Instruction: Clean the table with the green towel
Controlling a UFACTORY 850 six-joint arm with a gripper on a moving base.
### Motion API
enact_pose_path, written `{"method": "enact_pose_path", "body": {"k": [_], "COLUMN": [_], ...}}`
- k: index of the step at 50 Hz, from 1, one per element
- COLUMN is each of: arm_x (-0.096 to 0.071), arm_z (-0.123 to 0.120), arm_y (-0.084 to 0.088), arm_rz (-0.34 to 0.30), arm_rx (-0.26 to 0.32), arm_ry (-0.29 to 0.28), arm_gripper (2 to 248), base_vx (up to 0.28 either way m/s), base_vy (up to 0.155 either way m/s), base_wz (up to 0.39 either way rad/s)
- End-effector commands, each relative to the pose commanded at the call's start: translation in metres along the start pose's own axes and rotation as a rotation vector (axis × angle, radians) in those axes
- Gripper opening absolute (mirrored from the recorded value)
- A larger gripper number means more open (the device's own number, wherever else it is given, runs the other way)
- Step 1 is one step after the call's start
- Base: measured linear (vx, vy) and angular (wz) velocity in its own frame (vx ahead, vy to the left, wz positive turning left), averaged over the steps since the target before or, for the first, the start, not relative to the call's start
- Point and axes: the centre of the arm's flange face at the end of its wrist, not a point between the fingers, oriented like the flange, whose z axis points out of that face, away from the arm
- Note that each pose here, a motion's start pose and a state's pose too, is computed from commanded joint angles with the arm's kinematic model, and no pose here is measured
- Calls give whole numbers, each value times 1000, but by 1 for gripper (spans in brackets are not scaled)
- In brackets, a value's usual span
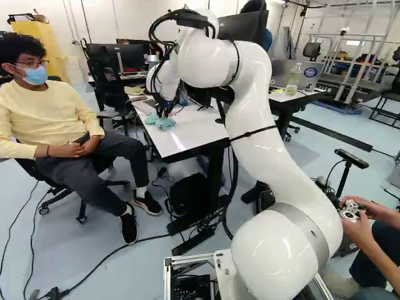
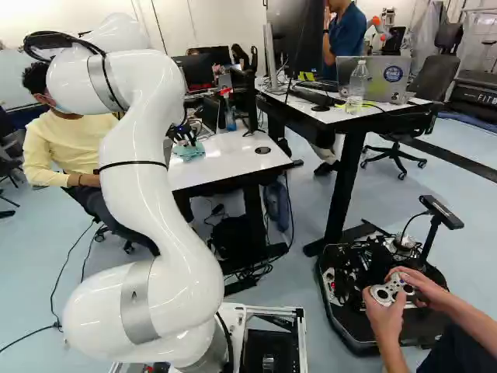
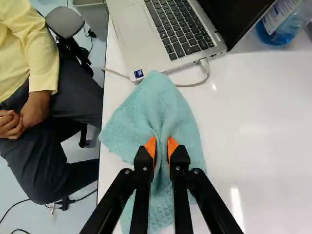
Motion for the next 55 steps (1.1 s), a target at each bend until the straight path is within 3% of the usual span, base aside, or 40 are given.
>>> {"method": "enact_pose_path", "body": {"k": [17, 26, 38, 55], "arm_x": [-12, -24, -38, -53], "arm_z": [-13, -23, -35, -47], "arm_y": [26, 30, 19, -8], "arm_rz": [29, 34, 22, -11], "arm_rx": [-21, -25, -17, 4], "arm_ry": [-19, -35, -53, -72], "arm_gripper": [51, 51, 51, 51], "base_vx": [0, 0, 0, 0], "base_vy": [0, 0, 0, 0], "base_wz": [0, 0, 0, 0]}}
